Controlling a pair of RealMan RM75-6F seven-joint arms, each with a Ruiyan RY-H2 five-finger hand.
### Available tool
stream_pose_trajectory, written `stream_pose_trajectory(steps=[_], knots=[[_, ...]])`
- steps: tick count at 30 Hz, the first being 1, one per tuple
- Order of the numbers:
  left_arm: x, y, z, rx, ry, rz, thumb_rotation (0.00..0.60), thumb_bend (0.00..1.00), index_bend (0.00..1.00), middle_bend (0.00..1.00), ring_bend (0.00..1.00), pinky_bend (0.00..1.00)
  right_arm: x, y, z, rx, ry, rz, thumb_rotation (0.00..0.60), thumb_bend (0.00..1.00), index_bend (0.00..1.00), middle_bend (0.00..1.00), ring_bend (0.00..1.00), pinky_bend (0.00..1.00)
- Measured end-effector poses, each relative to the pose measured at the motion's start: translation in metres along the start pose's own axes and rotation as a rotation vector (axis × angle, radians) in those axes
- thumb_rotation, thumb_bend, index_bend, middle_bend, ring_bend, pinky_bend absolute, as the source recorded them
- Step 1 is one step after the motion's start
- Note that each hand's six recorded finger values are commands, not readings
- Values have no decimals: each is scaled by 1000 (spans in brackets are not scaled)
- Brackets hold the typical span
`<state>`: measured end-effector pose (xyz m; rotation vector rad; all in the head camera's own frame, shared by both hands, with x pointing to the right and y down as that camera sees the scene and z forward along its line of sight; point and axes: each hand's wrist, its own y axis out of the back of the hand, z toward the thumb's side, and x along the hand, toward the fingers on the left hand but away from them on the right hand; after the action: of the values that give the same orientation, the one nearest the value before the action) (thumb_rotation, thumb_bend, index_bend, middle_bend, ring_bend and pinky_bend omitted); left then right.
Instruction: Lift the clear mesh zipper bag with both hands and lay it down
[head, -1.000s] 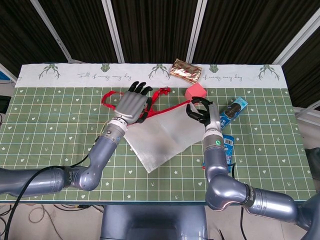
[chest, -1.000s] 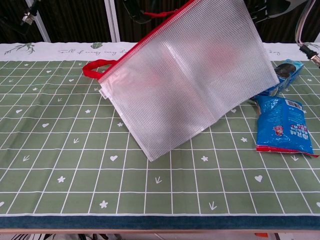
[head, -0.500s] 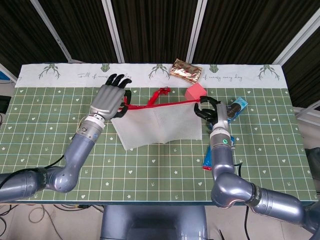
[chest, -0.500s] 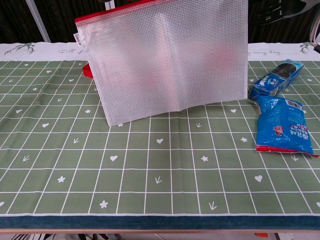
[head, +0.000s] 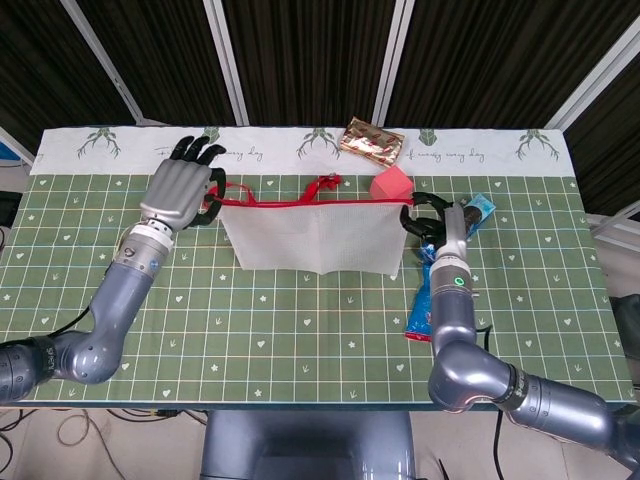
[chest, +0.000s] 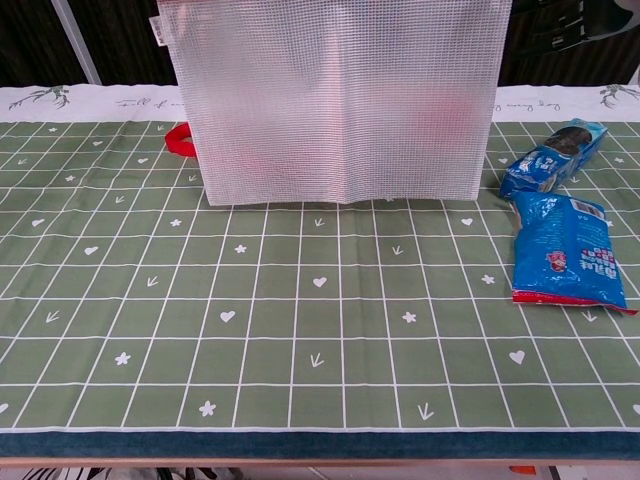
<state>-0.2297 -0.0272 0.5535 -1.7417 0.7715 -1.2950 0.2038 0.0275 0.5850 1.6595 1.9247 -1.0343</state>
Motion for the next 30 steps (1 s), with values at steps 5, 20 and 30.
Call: stream_pose_trajectory(steps=[5, 20, 30], knots=[[3, 3, -7, 0, 15, 5, 600, 429, 613, 151, 0, 0, -2, 4, -1, 2, -4, -13, 600, 538, 676, 270, 92, 264], [5, 12, -27, 19, 59, 25, 600, 429, 613, 151, 0, 0, -8, 15, -3, -6, -20, -44, 600, 539, 678, 271, 91, 263], [5, 13, -32, 16, 72, 20, 600, 410, 570, 137, 0, 0, -9, 15, -3, 1, -22, -42, 600, 532, 673, 254, 90, 264]])
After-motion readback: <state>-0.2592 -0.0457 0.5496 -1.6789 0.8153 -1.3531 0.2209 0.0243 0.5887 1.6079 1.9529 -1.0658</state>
